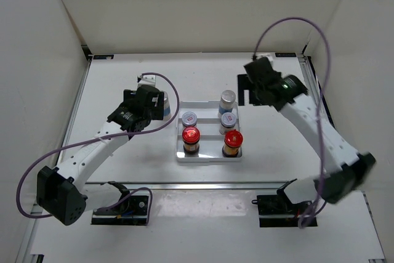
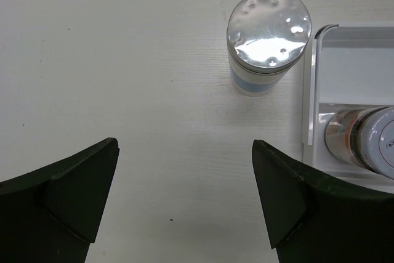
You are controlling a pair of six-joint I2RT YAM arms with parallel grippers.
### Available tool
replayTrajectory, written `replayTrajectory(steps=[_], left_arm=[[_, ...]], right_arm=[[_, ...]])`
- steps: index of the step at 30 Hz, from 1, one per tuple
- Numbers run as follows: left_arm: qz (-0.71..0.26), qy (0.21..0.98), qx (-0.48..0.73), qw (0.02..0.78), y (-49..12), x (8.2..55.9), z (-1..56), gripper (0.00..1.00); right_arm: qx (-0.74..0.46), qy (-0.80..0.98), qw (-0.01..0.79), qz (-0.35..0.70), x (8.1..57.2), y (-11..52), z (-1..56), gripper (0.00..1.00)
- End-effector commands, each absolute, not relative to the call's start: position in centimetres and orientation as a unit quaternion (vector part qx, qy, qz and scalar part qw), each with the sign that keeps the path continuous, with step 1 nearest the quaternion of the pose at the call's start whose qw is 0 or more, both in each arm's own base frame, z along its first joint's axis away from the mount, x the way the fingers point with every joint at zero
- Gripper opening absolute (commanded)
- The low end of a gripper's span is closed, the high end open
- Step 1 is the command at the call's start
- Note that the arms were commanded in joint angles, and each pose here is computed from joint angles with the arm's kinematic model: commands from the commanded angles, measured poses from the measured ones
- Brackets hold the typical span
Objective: Organize the condiment bottles
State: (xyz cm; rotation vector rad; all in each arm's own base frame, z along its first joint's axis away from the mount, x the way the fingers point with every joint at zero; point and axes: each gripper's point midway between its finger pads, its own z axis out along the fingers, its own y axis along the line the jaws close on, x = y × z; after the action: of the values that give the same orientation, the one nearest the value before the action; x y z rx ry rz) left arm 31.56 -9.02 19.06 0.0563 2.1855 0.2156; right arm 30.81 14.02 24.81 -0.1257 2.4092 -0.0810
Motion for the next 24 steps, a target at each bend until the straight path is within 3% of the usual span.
replayTrajectory(steps=[1,8,13,24], left_arm=[[0.06,0.881,0.024,0.468,-10.0,31.9,20.5,1.0],[-0.005,0.893,0.041,0.449,-12.3,32.8,20.4,1.0],[-0.056,0.901,0.024,0.429,-13.8,34.6,20.4,1.0],[-0.071,0.917,0.005,0.392,-14.1,40.5,18.3,1.0]], right_arm=[[-0.021,0.935,0.326,-0.136,26.4,6.9,23.3,0.99],[0.065,0.931,0.314,-0.174,20.5,1.6,19.4,0.99],[0.076,0.924,0.329,-0.179,20.4,1.1,20.4,0.99],[0.066,0.932,0.314,-0.168,20.9,2.0,19.6,0.99]])
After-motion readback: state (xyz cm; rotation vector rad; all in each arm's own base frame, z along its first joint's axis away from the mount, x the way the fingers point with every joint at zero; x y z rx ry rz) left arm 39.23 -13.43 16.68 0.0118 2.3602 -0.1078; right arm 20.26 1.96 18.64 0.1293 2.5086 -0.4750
